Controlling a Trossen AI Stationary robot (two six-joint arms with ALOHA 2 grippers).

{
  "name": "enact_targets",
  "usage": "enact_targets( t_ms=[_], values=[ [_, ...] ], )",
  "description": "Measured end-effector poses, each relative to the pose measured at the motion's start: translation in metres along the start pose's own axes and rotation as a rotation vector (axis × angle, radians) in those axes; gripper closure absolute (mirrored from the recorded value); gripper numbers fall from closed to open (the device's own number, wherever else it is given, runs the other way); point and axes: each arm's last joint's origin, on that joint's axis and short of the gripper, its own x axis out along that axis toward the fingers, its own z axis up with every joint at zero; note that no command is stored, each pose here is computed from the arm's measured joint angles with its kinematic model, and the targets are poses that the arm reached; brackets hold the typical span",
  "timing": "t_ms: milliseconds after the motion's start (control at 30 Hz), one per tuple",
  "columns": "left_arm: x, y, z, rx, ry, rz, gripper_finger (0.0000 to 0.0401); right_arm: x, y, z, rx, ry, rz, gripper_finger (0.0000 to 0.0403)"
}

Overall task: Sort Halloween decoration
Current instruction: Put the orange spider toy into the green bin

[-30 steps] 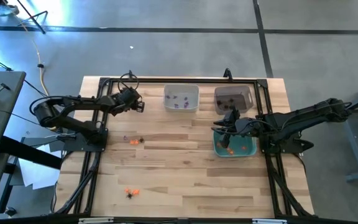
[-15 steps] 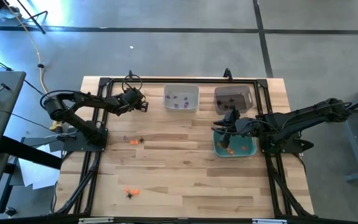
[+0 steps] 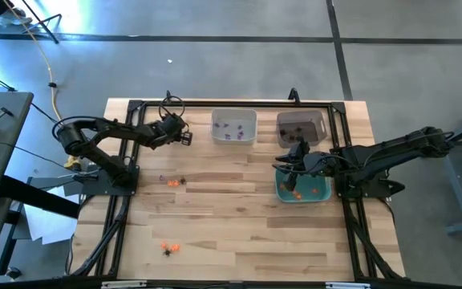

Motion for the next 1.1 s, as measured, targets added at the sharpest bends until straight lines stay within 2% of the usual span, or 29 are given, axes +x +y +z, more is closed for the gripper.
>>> enact_targets(
  t_ms=[133, 500, 600, 933, 1100],
  values=[
    [-0.001, -0.003, -0.001, 0.009, -0.006, -0.006, 0.0398, 0.000, 0.000, 0.000, 0.000, 0.000, 0.000, 0.0269],
    [-0.008, -0.014, 0.002, 0.058, -0.028, -0.032, 0.0401, 0.000, 0.000, 0.000, 0.000, 0.000, 0.000, 0.0269],
    [-0.017, -0.019, 0.005, 0.065, -0.031, -0.084, 0.0401, 0.000, 0.000, 0.000, 0.000, 0.000, 0.000, 0.0269],
    [-0.057, -0.019, 0.013, 0.065, -0.160, -0.093, 0.0401, 0.000, 0.000, 0.000, 0.000, 0.000, 0.000, 0.0269],
    [-0.080, -0.023, 0.015, 0.058, -0.237, -0.179, 0.0401, 0.000, 0.000, 0.000, 0.000, 0.000, 0.000, 0.0269]
  ],
)
